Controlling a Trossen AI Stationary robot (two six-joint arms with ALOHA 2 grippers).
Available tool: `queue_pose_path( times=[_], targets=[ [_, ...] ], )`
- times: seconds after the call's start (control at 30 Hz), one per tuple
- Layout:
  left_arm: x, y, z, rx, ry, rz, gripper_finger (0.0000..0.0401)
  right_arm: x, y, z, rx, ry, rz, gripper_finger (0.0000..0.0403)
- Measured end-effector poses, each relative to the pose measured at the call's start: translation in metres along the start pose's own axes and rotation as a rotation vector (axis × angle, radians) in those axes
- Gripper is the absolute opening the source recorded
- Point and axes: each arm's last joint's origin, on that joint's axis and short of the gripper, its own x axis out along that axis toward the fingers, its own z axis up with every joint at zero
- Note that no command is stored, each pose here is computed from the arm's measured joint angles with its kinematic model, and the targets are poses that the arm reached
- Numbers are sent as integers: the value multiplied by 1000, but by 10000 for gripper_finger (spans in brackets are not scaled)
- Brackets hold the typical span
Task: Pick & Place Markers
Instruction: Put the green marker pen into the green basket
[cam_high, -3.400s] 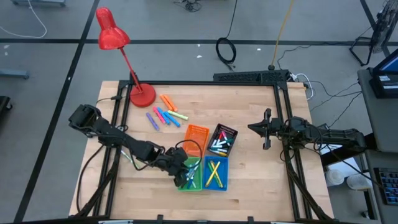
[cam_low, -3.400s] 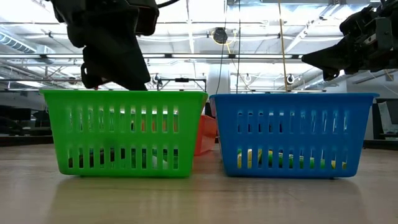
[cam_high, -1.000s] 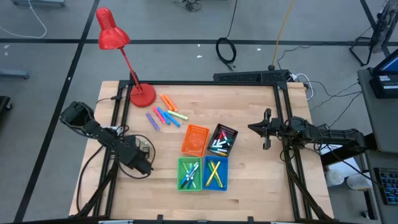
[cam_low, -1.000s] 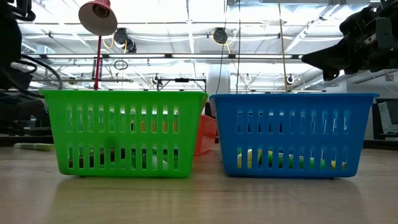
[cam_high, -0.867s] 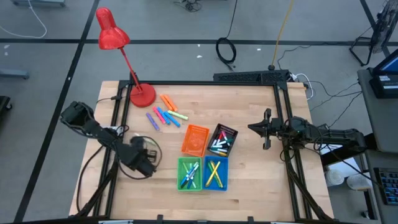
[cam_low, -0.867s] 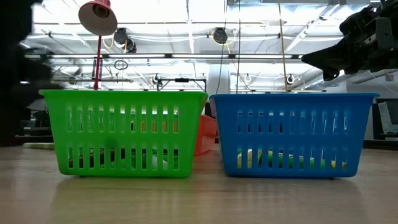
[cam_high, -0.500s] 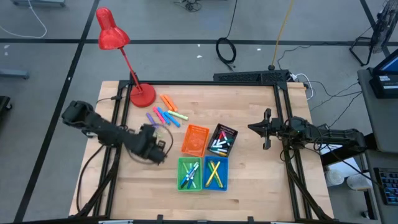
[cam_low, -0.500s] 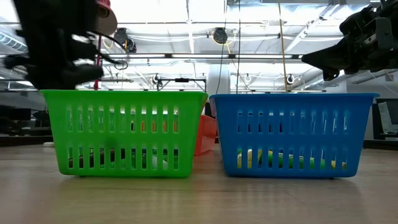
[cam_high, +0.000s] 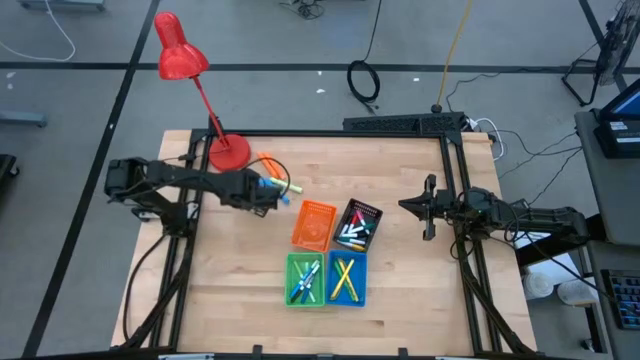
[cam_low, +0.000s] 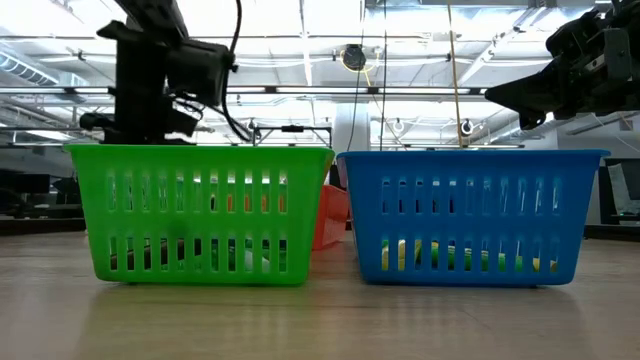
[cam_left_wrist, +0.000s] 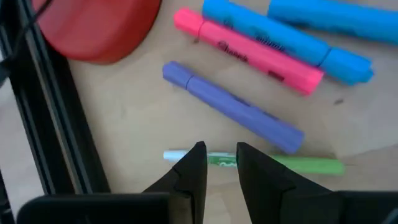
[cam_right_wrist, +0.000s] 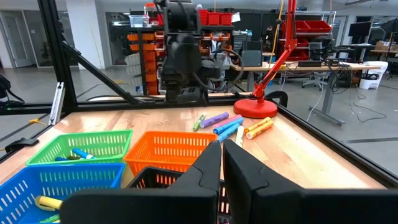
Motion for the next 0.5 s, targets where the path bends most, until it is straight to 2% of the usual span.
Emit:
queue_pose_path(
  times=[0.3,0.5],
  targets=[
    [8,6,13,116,142,-112,92,0,0,0,0,0,0,8],
    [10,9,17,249,185,-166,93,0,0,0,0,0,0,9]
  ],
)
